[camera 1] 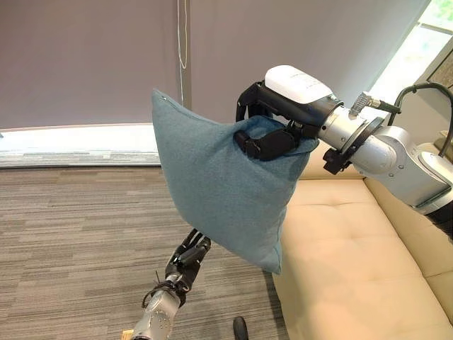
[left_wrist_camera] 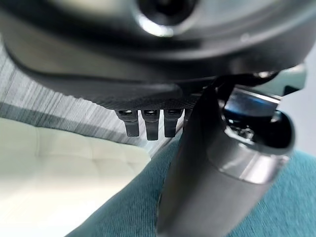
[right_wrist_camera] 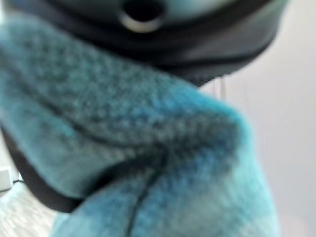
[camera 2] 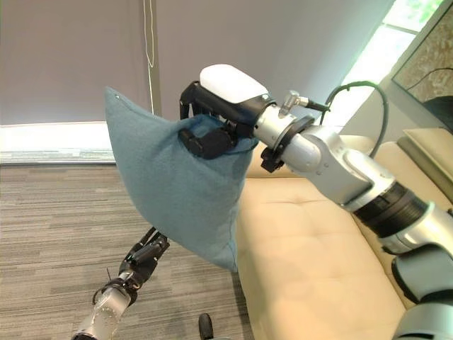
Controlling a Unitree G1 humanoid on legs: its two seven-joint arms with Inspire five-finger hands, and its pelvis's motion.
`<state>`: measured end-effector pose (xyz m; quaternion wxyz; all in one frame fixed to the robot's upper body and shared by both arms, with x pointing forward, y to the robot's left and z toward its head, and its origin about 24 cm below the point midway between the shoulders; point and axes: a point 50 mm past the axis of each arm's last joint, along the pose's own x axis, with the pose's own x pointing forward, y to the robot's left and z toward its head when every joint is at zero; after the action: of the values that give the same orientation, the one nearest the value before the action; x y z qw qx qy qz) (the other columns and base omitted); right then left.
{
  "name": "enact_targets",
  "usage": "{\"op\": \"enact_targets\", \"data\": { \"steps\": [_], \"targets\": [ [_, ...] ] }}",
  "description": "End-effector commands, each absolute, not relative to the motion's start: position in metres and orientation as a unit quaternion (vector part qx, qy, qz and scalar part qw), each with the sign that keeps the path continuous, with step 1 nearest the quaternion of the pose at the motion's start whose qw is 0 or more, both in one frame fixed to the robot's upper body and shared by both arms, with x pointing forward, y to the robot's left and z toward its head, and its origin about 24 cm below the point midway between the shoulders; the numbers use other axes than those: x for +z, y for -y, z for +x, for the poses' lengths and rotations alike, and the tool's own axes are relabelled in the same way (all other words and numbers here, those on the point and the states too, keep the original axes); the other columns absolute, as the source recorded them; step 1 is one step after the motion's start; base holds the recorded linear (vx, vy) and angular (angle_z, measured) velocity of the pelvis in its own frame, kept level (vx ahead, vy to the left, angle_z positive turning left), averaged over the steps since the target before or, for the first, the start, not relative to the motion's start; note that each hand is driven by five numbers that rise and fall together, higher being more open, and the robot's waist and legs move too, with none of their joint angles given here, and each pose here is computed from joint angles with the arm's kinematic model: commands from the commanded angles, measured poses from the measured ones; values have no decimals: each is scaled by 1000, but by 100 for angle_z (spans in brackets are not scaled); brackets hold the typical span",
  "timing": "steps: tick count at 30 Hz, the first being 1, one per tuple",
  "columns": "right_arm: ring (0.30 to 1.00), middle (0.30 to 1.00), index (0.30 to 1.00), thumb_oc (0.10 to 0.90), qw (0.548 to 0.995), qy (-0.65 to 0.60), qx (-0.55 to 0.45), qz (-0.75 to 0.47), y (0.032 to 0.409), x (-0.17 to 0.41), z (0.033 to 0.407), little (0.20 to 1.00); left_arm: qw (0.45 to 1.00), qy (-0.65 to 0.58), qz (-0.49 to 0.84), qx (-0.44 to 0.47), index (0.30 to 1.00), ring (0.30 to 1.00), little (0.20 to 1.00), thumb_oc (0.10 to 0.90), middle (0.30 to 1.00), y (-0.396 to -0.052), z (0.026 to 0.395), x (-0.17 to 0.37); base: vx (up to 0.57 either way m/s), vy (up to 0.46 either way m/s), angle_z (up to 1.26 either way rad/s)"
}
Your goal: Pick up all the scattered cushions and arrange them neatly on the sofa.
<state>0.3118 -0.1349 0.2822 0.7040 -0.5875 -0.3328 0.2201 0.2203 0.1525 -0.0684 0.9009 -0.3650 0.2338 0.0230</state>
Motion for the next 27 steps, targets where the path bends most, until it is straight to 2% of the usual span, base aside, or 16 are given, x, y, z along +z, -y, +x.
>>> {"op": "enact_targets", "data": {
  "steps": [1, 7, 8, 9, 10, 11, 12, 20, 27],
  "targets": [
    [300, 300, 300, 400, 716, 485, 81, -495, 141, 372, 294, 300, 922, -90, -372, -66, 900, 900, 900, 800, 900, -141, 267, -5, 0, 0, 0],
    [300, 300, 300, 400, 715, 490, 84, -491, 138, 371, 293, 300, 917, -68, -383, -90, 900, 900, 900, 800, 900, -134, 271, 9, 0, 0, 0],
    [300, 300, 300, 400, 716, 490, 85, -490, 137, 371, 293, 300, 916, -68, -386, -91, 860, 860, 860, 773, 860, -133, 271, 10, 0, 0, 0],
    [300, 300, 300, 400, 716, 491, 84, -489, 137, 371, 292, 300, 915, -67, -387, -90, 698, 698, 698, 665, 698, -133, 271, 10, 0, 0, 0],
    [300, 300, 300, 400, 716, 491, 84, -489, 137, 371, 292, 300, 915, -67, -387, -90, 564, 564, 564, 576, 564, -133, 271, 10, 0, 0, 0],
    [300, 300, 300, 400, 716, 492, 85, -488, 137, 371, 292, 300, 916, -66, -386, -90, 538, 538, 538, 558, 538, -133, 271, 11, 0, 0, 0],
    [300, 300, 300, 400, 716, 492, 83, -488, 137, 370, 292, 300, 914, -65, -392, -88, 300, 300, 300, 400, 300, -131, 272, 12, 0, 0, 0],
    [300, 300, 300, 400, 721, 487, 83, -486, 140, 367, 292, 300, 912, -58, -398, -84, 300, 300, 300, 400, 300, -132, 270, 14, 0, 0, 0],
    [300, 300, 300, 400, 754, 457, 89, -463, 151, 338, 297, 300, 919, -49, -385, -64, 300, 300, 300, 400, 300, -142, 264, 14, 0, 0, 0]
  ]
}}
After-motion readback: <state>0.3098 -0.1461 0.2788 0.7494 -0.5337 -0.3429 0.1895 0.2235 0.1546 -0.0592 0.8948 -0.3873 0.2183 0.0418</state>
